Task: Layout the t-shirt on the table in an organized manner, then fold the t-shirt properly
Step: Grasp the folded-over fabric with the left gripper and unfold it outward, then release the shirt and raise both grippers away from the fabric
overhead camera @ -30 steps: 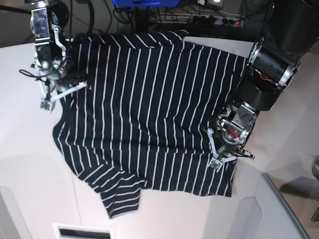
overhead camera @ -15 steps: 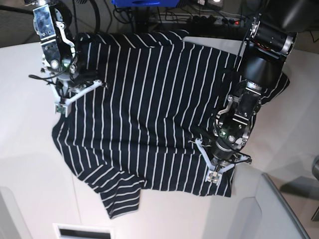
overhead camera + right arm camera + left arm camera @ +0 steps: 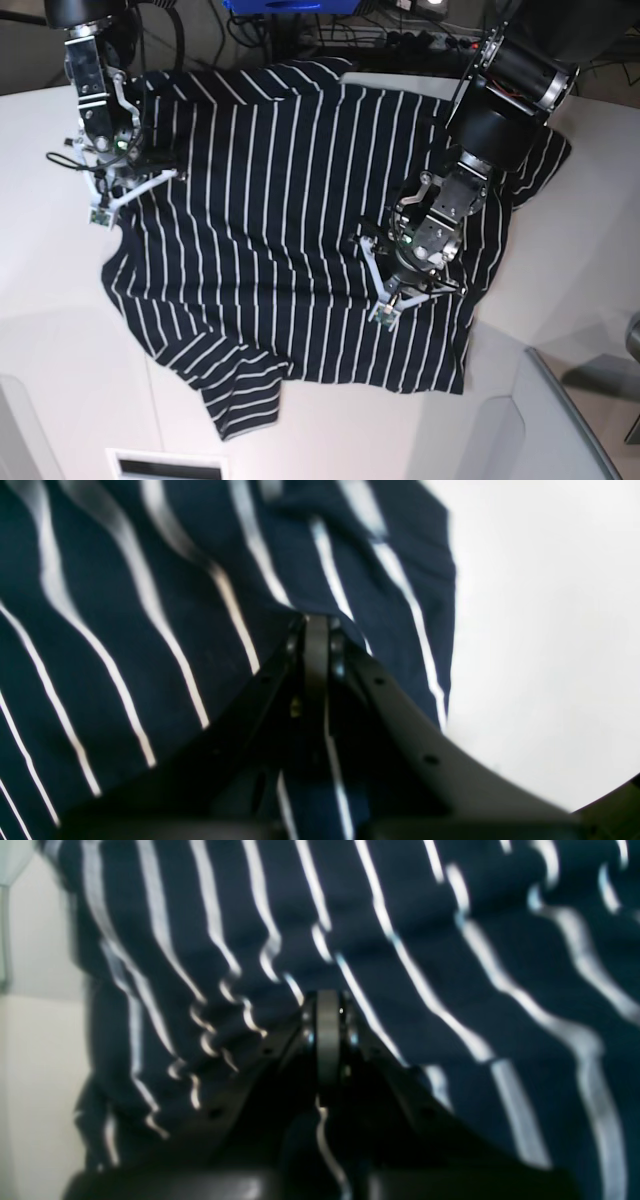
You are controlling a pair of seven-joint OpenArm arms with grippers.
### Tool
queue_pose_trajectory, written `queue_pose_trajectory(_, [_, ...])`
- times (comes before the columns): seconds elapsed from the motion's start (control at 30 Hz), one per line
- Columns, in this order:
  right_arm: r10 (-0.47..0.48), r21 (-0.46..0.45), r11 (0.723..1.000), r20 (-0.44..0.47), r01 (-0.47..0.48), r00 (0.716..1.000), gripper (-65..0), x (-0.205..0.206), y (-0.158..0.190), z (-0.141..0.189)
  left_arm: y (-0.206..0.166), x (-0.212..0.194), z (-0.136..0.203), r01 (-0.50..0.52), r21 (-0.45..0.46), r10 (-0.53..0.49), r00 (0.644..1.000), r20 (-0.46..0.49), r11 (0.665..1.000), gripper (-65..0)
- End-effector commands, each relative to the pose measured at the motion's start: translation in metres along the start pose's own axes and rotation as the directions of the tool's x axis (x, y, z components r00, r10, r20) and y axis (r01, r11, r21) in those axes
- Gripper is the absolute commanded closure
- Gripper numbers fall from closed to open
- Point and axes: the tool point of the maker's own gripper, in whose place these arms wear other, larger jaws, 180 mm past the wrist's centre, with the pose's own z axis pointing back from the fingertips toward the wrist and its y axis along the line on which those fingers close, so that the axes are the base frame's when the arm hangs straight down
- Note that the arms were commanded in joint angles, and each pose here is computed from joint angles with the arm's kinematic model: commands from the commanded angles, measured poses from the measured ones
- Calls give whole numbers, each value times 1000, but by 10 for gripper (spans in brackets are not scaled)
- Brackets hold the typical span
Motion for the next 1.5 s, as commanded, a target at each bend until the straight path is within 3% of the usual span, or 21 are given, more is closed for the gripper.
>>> queue_pose_trajectory(0.0, [-17,-29,999,-29,16,999,0,-3,-11,-2,-3,29,-1,2,-2,-2,998,65,1000,0])
queue_pose_trajectory(0.13, [-58,-71,996,-16,57,998,0,10,-30,-8,-24,31,-15,7,-27,-5,996,88,1000,0])
queue_pose_trajectory(0.3, [-46,-115,992,6,46,999,0,30,-53,-15,-21,43,-34,7,-11,-6,994,110,1000,0])
queue_pose_trajectory(0.63, [-63,-88,994,95,71,993,0,80,-41,-12,2,105,-36,-12,24,6,976,217,1000,0])
queue_pose_trajectory(0.73, [-72,-62,995,164,83,984,0,100,-38,3,-6,111,-34,-15,11,12,973,231,1000,0])
queue_pose_trajectory(0.83, [-102,-53,991,256,119,961,-12,113,-57,33,-10,102,-32,-21,4,19,968,249,1000,0])
queue_pose_trajectory(0.93, [-172,-45,980,297,193,939,-161,107,-71,56,23,76,-29,-138,35,127,966,227,990,0])
queue_pose_trajectory(1.03, [-190,-52,976,284,213,940,-339,97,-81,57,63,55,-15,-320,56,307,936,172,946,0])
queue_pose_trajectory(1.1, [-183,-9,981,264,192,947,-435,88,-75,56,80,47,9,-399,23,389,905,172,917,0])
queue_pose_trajectory(1.2, [-219,68,976,256,208,941,-459,78,-68,63,101,42,60,-383,2,370,894,252,924,0])
queue_pose_trajectory(1.3, [-236,141,969,267,205,934,-459,67,-63,78,117,29,110,-315,44,285,902,323,948,0])
queue_pose_trajectory(1.47, [-197,183,971,233,156,952,-459,37,-62,87,141,-39,146,-295,142,251,931,264,945,0])
